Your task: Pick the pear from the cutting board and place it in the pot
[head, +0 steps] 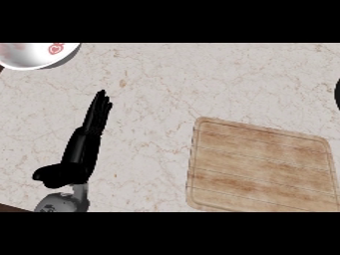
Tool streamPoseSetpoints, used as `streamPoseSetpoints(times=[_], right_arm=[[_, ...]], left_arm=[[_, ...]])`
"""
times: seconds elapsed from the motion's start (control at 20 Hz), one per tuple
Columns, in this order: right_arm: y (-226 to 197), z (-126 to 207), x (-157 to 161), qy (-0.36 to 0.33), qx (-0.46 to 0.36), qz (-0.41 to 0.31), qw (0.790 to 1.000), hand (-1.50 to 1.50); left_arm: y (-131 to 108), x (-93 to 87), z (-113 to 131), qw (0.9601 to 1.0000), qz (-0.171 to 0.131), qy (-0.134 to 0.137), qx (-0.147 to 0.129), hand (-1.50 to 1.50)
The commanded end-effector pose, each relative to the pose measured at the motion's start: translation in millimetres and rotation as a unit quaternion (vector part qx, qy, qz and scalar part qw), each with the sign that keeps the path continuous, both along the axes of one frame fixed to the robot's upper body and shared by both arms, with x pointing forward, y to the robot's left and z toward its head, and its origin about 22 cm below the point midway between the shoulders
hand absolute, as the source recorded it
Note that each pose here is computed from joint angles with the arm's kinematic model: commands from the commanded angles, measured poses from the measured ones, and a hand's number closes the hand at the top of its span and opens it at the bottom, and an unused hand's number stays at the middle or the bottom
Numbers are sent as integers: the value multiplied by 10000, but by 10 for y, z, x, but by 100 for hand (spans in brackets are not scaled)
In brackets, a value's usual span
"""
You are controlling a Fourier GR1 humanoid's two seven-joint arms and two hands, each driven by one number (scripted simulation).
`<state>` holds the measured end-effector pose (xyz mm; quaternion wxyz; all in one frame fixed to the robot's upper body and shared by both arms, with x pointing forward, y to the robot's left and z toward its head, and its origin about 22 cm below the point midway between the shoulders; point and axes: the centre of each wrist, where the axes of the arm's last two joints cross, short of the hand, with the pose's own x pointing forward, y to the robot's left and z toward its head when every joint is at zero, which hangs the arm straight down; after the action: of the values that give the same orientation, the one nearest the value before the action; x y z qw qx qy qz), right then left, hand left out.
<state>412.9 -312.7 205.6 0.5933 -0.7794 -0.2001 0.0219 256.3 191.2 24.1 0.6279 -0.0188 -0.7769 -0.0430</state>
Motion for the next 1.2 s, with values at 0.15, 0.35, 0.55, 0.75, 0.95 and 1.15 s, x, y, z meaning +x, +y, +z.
streamPoseSetpoints(times=[0.15,0.35,0.55,0.75,0.95,1.15], right_arm=[[-29,216,213,-291,-196,-1624,9861,150],[-72,266,277,-241,-236,-1981,9796,150],[-106,103,316,-240,-279,-2180,9753,150],[-155,70,338,-225,-252,-2293,9728,150],[-117,-108,354,-184,-147,-2377,9711,150],[-230,-312,313,-226,148,-2292,9730,150]], left_arm=[[-13,62,31,10000,-57,10,24,0],[30,44,-28,9999,101,47,59,0],[6,31,-69,9998,176,118,-27,0],[63,17,-78,9990,418,133,43,0],[101,51,-106,9984,478,291,-1,0],[210,5,-126,9978,614,256,24,0]])
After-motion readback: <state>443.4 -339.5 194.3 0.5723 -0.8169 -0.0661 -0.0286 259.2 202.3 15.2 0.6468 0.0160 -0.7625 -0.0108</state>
